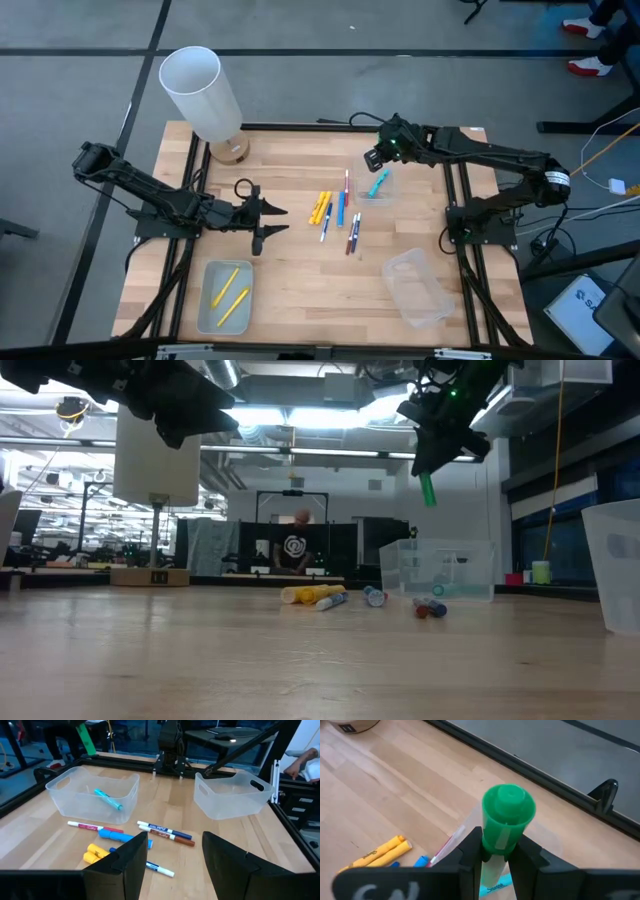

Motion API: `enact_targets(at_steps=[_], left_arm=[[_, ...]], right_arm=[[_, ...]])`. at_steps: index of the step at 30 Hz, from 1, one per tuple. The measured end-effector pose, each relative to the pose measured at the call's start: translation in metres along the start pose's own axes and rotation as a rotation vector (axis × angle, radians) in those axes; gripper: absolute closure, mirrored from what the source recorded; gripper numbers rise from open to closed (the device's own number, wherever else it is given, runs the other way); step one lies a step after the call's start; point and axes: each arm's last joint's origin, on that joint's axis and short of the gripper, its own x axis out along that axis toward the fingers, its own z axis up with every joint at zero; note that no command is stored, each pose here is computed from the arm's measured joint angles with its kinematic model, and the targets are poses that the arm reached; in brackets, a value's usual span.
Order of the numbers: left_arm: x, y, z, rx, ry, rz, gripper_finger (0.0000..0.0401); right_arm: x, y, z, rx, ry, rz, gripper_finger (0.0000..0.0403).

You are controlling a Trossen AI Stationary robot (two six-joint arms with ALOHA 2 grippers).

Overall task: Pick & Place Markers
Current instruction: Put the green highlighter pen into the top transparent bin

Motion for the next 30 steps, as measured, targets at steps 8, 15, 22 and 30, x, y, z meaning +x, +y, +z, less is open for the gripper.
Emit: enact_targets(at_steps=[8, 15, 22, 30], left_arm=[[0.0, -0.001, 0.003, 0.071, -0.032, -0.004, 0.0216], [0.0, 0.0, 0.004, 0.124, -0.034, -0.001, 0.0216], [0.002, 0.005, 0.009, 0.098, -0.074, 0.024, 0.0216], [0.004, 0.01, 0.011, 0.079, -0.083, 0.049, 0.0216]], right_arm=[[0.001, 0.001, -0.001, 0.027, 0.009, 0.022, 0.0331], [0.014, -0.003, -0.017, 0.058, 0.063, -0.006, 0.0331], [0.024, -0.01, -0.026, 0.123, 0.108, -0.01, 0.0331], [0.028, -0.02, -0.02, 0.178, 0.091, -0.032, 0.0331]])
